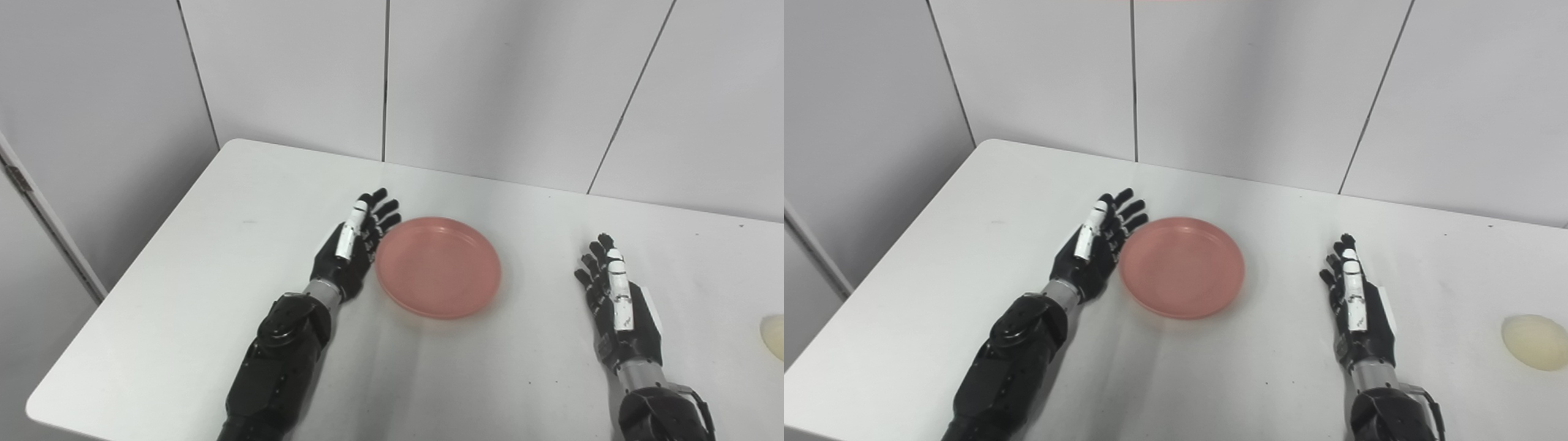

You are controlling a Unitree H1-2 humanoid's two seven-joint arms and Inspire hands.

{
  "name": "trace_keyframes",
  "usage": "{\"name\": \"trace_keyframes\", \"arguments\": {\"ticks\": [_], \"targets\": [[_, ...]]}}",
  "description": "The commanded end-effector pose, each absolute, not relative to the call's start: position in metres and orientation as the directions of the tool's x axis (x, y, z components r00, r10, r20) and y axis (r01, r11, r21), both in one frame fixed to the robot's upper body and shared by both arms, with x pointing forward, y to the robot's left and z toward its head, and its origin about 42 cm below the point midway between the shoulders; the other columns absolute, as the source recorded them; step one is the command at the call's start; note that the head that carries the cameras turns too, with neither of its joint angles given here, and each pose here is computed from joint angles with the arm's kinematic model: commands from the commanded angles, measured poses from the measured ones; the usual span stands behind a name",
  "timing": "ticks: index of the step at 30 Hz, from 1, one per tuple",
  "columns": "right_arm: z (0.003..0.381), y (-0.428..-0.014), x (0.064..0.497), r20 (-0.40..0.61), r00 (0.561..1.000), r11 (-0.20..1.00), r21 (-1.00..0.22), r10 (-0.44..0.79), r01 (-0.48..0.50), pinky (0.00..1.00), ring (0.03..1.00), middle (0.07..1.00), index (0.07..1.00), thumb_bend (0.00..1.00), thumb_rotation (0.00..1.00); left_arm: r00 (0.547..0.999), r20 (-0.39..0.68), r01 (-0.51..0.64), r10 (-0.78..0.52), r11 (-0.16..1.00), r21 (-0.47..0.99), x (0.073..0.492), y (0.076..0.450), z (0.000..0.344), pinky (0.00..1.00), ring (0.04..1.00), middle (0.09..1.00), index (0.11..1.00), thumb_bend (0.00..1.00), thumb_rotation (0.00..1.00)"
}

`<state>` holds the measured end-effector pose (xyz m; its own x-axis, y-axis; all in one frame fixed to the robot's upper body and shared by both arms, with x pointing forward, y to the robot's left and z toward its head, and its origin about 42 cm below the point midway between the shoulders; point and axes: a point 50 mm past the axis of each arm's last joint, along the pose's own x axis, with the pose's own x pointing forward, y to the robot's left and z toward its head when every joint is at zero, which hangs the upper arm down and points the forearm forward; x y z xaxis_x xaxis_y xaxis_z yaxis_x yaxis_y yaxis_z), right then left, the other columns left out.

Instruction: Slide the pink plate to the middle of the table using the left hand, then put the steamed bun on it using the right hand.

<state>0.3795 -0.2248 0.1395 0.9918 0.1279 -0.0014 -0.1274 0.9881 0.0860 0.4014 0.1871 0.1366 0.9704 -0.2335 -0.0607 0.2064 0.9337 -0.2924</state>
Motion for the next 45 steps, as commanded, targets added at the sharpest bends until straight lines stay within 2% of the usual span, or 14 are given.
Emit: {"name": "trace_keyframes", "arguments": {"ticks": [1, 15, 21, 35, 42, 45], "targets": [[0.119, -0.215, 0.374, -0.088, 0.985, 0.985, 0.099, 0.15, -0.142, 1.0, 1.0, 1.0, 1.0, 0.25, 1.0, 0.945, -0.202, 0.188, -0.257, 0.933, -0.309, 0.387, 0.185, 0.104, 0.96, 0.94, 0.941, 0.945, 0.37, 1.0], [0.116, -0.204, 0.373, -0.086, 0.985, 0.985, 0.102, 0.146, -0.137, 1.0, 1.0, 1.0, 1.0, 0.3, 1.0, 0.901, -0.229, 0.288, -0.369, 0.903, -0.32, 0.374, 0.174, 0.085, 0.95, 0.928, 0.934, 0.933, 0.43, 1.0], [0.117, -0.197, 0.372, -0.092, 0.987, 0.988, 0.094, 0.129, -0.121, 1.0, 0.993, 0.996, 1.0, 0.27, 1.0, 0.894, -0.242, 0.288, -0.376, 0.899, -0.33, 0.37, 0.181, 0.081, 0.93, 0.922, 0.929, 0.932, 0.43, 1.0], [0.114, -0.193, 0.378, -0.082, 0.987, 0.987, 0.097, 0.135, -0.127, 1.0, 0.999, 1.0, 1.0, 0.3, 1.0, 0.891, -0.267, 0.277, -0.368, 0.905, -0.324, 0.372, 0.196, 0.063, 0.92, 0.917, 0.921, 0.922, 0.45, 1.0], [0.12, -0.192, 0.381, -0.001, 0.994, 0.993, 0.047, 0.107, -0.107, 1.0, 0.987, 0.991, 1.0, 0.31, 1.0, 0.9, -0.26, 0.258, -0.35, 0.908, -0.329, 0.376, 0.204, 0.054, 0.89, 0.9, 0.911, 0.911, 0.46, 1.0], [0.133, -0.196, 0.385, 0.102, 0.99, 0.995, -0.038, 0.095, -0.091, 0.97, 0.969, 0.977, 0.987, 0.33, 1.0, 0.907, -0.26, 0.239, -0.331, 0.913, -0.33, 0.377, 0.207, 0.052, 0.88, 0.893, 0.905, 0.904, 0.45, 1.0]]}}
